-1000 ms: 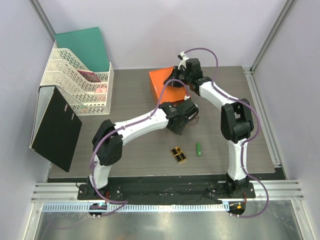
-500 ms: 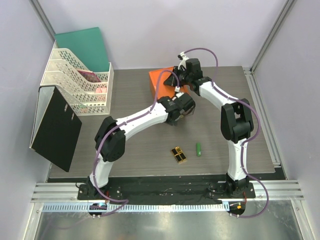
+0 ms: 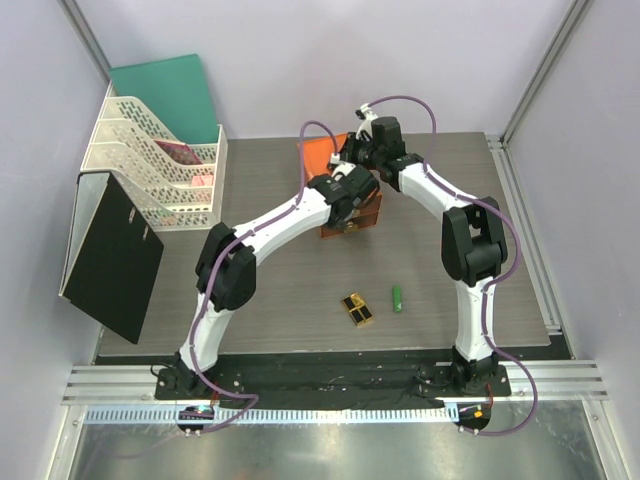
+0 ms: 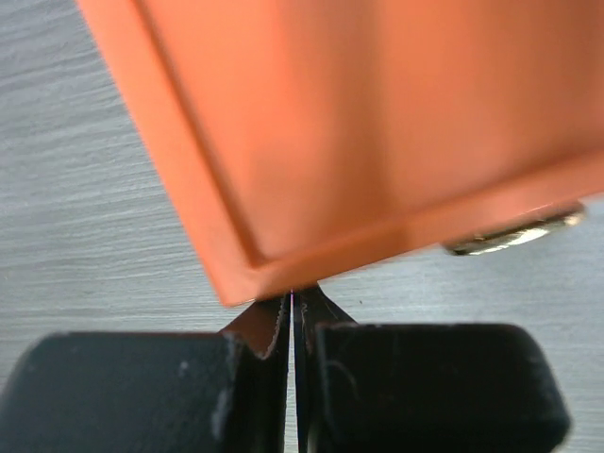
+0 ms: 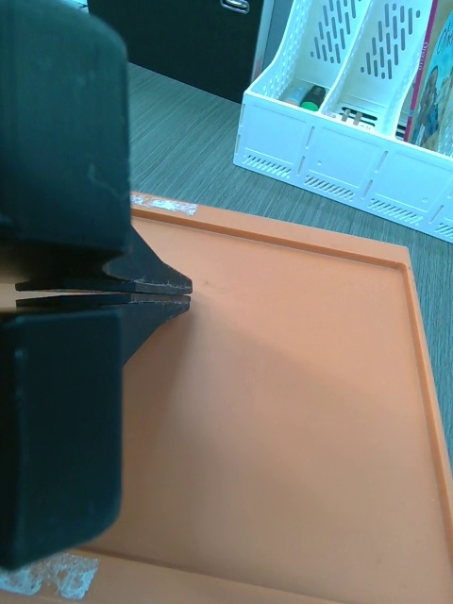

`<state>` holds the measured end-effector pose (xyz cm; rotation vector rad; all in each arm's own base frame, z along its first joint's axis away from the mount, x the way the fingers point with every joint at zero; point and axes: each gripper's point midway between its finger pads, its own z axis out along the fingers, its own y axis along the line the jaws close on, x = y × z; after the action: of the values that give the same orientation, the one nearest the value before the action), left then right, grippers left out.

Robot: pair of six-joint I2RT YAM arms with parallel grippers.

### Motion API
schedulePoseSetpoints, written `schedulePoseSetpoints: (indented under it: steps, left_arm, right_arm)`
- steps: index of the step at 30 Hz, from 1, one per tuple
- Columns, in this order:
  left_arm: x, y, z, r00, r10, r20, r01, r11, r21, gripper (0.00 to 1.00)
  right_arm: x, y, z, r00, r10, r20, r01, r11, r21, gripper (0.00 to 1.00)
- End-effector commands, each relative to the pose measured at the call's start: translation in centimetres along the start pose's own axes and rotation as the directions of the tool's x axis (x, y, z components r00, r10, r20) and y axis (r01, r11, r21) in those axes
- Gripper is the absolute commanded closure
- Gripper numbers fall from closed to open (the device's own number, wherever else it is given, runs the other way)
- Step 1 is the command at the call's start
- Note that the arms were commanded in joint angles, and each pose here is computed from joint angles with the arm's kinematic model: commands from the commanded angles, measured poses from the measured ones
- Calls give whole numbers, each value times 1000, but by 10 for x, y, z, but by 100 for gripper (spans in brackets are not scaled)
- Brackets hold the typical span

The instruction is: Organize the makeup

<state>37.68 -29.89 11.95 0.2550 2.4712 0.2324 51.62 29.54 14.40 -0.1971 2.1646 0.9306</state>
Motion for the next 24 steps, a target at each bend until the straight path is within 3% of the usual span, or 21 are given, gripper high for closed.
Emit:
schedulePoseSetpoints:
  steps: [1,15,20,23,24]
  left_arm:
    - [-23,30,6,990,-140,26,141,989,-52,100]
    - [-23,60,21,975,-223,-13,222,972,-74,100]
    - [-25,53,16,972,-232,-32,232,973,6,100]
    - [-43,53,-11,966,-250,66,243,965,101,100]
    - [-59,63,-38,949,-287,128,268,952,148,100]
  right_arm:
    - [213,-92,-24,798,277,-536,-85,931,355,99]
    - [211,-91,-22,798,277,-535,-92,934,346,99]
    - [206,-89,-19,802,274,-531,-95,936,340,99]
    - [204,-88,-17,804,269,-531,-94,938,334,99]
    - [202,-87,-16,804,271,-529,-97,938,333,99]
